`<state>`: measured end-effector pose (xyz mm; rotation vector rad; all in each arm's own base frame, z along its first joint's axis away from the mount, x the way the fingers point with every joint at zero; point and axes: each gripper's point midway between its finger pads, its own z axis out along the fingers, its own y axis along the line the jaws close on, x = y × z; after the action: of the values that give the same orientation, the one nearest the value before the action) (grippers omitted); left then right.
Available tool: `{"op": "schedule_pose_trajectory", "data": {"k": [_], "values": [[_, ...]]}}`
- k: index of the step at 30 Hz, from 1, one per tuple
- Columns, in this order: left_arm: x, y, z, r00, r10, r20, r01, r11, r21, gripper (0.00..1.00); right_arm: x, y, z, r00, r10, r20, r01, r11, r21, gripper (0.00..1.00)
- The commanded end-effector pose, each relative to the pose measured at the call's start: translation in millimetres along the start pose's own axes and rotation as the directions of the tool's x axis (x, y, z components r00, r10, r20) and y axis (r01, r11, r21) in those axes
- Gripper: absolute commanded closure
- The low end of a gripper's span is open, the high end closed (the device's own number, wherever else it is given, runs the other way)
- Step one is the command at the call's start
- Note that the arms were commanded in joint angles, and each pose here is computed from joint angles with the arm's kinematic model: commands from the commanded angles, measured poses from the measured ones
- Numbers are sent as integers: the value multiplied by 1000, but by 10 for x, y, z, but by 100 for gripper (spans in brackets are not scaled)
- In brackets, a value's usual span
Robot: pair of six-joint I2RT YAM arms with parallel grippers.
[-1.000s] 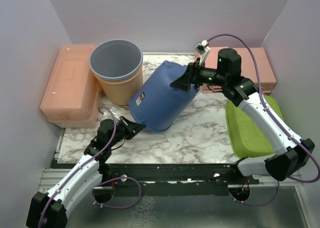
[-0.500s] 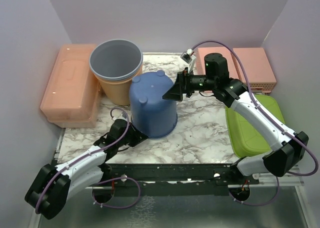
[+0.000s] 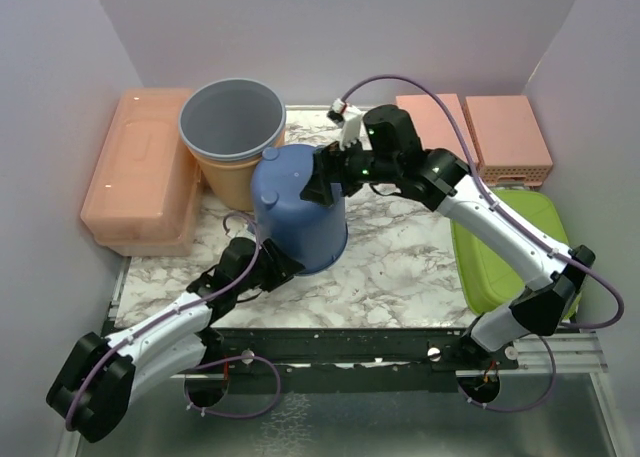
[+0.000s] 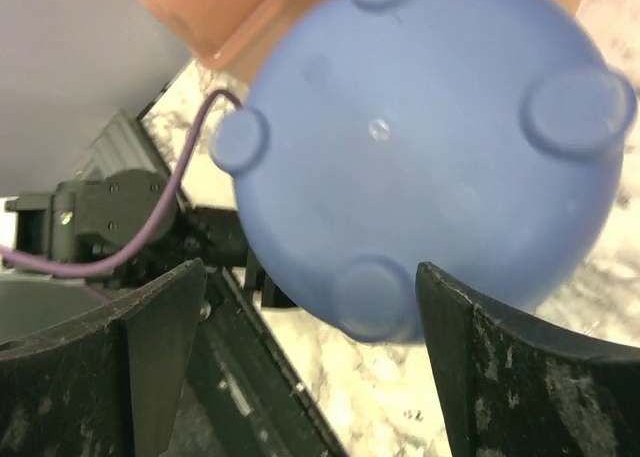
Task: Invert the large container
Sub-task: Turn the container upside down at the center of the board, then move the container to the center of the board.
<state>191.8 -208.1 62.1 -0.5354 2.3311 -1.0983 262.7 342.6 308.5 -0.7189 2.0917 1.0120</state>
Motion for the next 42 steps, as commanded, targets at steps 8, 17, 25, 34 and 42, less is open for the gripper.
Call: {"op": "schedule_pose_trajectory", "data": {"k": [8, 17, 25, 34, 42], "values": [[-312, 20, -584, 987, 59, 150, -29, 981, -192, 30, -187, 9, 178, 955, -296, 10, 273, 895, 352, 6], [-844, -80, -1094, 918, 122, 378, 10, 944, -328, 24, -312, 311, 393, 904, -426, 32, 379, 836, 396, 4], [-1370, -245, -1537, 807, 294, 513, -10, 874, -486, 16, -254, 338, 715, 910, -414, -24, 386, 824, 414, 2], [-1585, -354, -1962, 710, 321, 627, 24, 878, -478, 16, -120, 250, 865, 886, -451, -110, 447, 764, 465, 0], [-1547, -422, -1838, 723, 313, 616, -24, 903, -430, 17, 82, -358, 462, 878, -424, -222, 449, 568, 690, 0]]}}
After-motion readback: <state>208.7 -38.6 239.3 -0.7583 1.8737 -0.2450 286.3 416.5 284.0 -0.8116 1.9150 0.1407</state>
